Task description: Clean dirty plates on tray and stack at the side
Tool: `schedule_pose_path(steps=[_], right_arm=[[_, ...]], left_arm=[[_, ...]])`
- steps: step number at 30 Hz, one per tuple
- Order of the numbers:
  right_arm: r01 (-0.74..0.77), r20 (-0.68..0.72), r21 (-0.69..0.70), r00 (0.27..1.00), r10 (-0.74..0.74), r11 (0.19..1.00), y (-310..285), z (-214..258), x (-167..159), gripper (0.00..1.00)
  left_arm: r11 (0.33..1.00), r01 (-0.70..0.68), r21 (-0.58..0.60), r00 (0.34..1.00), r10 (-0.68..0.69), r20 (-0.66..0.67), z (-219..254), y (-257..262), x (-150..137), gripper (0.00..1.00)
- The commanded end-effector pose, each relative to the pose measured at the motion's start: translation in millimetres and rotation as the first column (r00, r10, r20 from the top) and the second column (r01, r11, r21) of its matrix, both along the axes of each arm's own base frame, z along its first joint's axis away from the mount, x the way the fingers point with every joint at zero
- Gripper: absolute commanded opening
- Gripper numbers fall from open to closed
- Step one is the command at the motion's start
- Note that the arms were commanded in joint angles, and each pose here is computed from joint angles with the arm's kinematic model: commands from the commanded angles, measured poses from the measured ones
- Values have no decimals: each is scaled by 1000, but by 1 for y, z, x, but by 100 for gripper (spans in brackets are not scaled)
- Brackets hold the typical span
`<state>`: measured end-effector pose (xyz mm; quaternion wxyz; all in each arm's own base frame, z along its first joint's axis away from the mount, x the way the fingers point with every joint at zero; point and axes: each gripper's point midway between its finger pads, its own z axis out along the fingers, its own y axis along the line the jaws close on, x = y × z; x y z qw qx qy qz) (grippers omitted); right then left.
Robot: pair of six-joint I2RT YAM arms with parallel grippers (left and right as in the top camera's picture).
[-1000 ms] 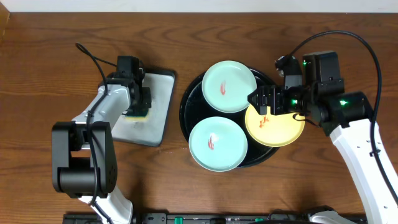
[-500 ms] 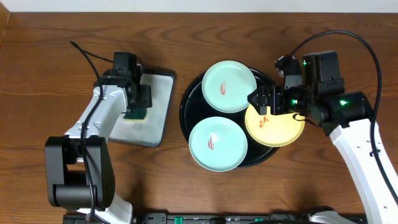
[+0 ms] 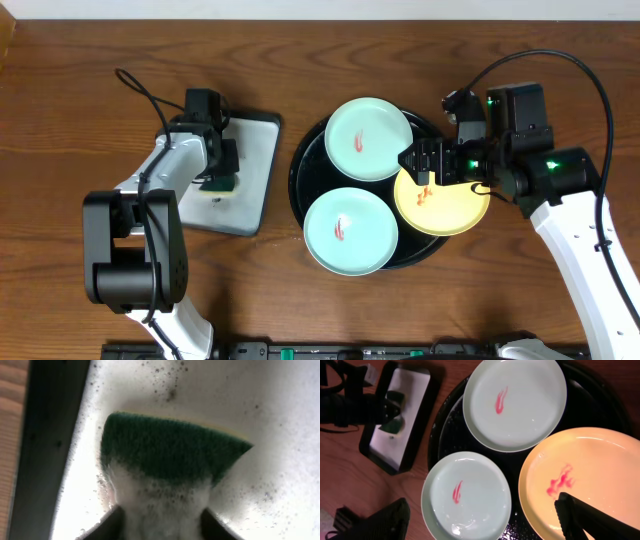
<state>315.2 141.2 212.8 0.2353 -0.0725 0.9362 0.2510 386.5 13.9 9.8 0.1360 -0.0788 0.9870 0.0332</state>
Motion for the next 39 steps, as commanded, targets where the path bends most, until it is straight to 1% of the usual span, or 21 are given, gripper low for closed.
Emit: schedule_pose_path(steps=[1,2,3,8,12,14,16,21,24,26,30,33,36,39], right_arm=[[-8,22,1,1000,8,1000,2,8,2,92],[-8,22,1,1000,8,1000,2,8,2,92],[-8,22,1,1000,8,1000,2,8,2,92],[-8,22,1,1000,8,1000,2,8,2,92],[-12,28,0,1000,13,1000,2,8,3,91],[-40,48,-18,998,40,999,2,8,3,88],[-27,51,-51,998,30,998,-3,4,5,86],[-21,-9,-101,1000,20,995,-4,-19,11,80],[-5,-30,-133,1000,1,991,-7,-37,25,76],[2,-43,-151,999,-9,989,-8,-52,36,75],[1,-77,-157,997,-13,988,-3,-83,59,71],[10,-80,-153,997,-22,988,3,-106,79,64],[44,-79,-134,995,-55,990,7,-129,98,59],[50,-96,-132,993,-63,990,12,-154,108,57]], left_arm=[[998,1,-60,999,-4,-52,-17,-9,-11,14],[998,1,-60,999,-4,-53,-17,-8,-11,8],[998,1,-60,999,-4,-53,-17,-8,-11,8],[998,2,-59,997,-6,-71,-13,-9,-16,7],[998,3,-59,999,-6,-53,6,-9,-12,7],[998,4,-60,1000,-5,-30,15,-9,-10,7],[998,4,-60,1000,-6,-23,18,-9,-10,7],[998,7,-59,999,-9,-32,18,-9,-11,7],[997,11,-72,1000,-12,-20,33,-11,-9,7],[994,24,-108,1000,-23,10,53,-18,-3,7],[974,91,-206,991,-67,118,99,-43,13,7],[949,173,-265,970,-117,213,127,-71,25,7],[932,223,-284,953,-147,267,136,-97,33,7],[921,247,-301,945,-161,284,137,-121,35,8]])
